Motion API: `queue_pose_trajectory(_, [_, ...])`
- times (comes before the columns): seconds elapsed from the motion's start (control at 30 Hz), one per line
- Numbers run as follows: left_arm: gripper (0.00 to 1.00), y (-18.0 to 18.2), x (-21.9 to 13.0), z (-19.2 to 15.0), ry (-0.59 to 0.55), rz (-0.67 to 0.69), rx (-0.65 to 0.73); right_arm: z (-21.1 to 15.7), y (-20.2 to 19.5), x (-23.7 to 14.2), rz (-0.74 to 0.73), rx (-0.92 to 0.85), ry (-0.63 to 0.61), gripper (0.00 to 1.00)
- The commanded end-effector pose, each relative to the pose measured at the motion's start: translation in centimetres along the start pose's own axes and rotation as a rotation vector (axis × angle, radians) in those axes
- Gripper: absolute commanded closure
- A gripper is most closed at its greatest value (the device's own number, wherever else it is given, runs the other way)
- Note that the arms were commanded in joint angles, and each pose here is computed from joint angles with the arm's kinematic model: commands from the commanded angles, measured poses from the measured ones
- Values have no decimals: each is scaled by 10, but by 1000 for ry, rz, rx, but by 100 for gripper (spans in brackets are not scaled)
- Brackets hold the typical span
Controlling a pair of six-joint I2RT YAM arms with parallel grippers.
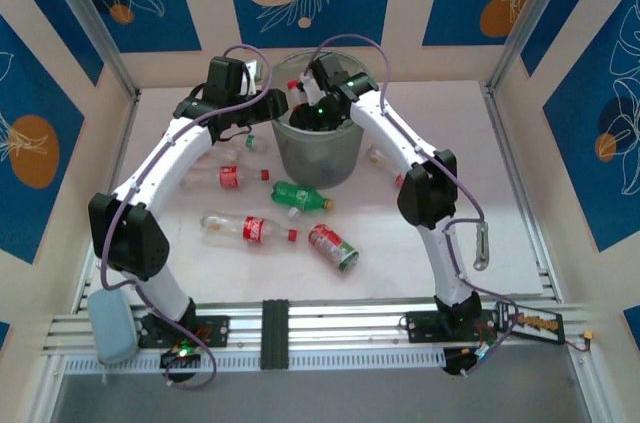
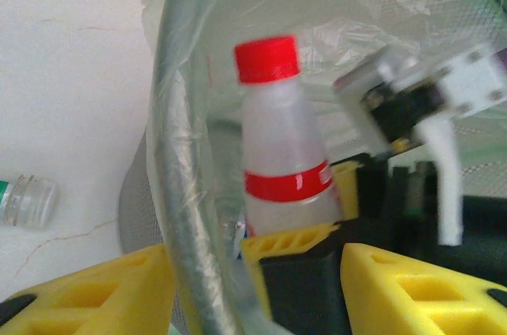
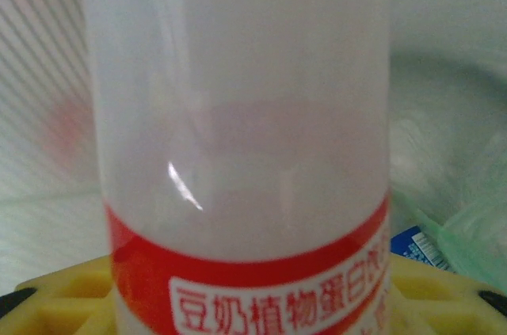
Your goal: Put the plastic bottles in the bin
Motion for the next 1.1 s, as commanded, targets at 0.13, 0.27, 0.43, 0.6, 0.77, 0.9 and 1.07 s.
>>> queue_pose_trajectory(0.13, [43, -9, 6, -7, 53, -50, 33, -13, -1, 22, 16, -26, 54, 31])
queue_pose_trajectory(0.27, [43, -10, 6, -7, 53, -50, 32, -13, -1, 20, 12, -29, 50, 23])
queue_pose_trajectory(0.43, [43, -10, 6, -8, 53, -49, 33, -8, 2, 9, 1, -42, 33, 19])
queue_pose_trajectory(0.6, [43, -9, 7, -8, 54, -48, 31, -2, 8, -10, -3, -64, 7, 14])
queue_pose_trajectory(0.77, [43, -9, 7, -8, 54, -48, 31, 4, 17, -37, 2, -86, -37, 10])
queue_pose_trajectory(0.9, [43, -10, 5, -7, 50, -46, 34, 10, 29, -76, 0, -112, -101, 8])
queue_pose_trajectory(1.07, [43, -9, 7, -8, 51, -47, 33, 6, 44, -131, 5, -142, -188, 8])
Point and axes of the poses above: each hand's point on the last joint's axis, 136 mm out from that joint toward the fingers, its own x axis out along the fingers, its own y axis along the line the jaws close on, z = x × y, the point moved 7 cm from there along -x, back along the fingers, and after that the axes turned 8 degrees about x, right-handed, at the moved point
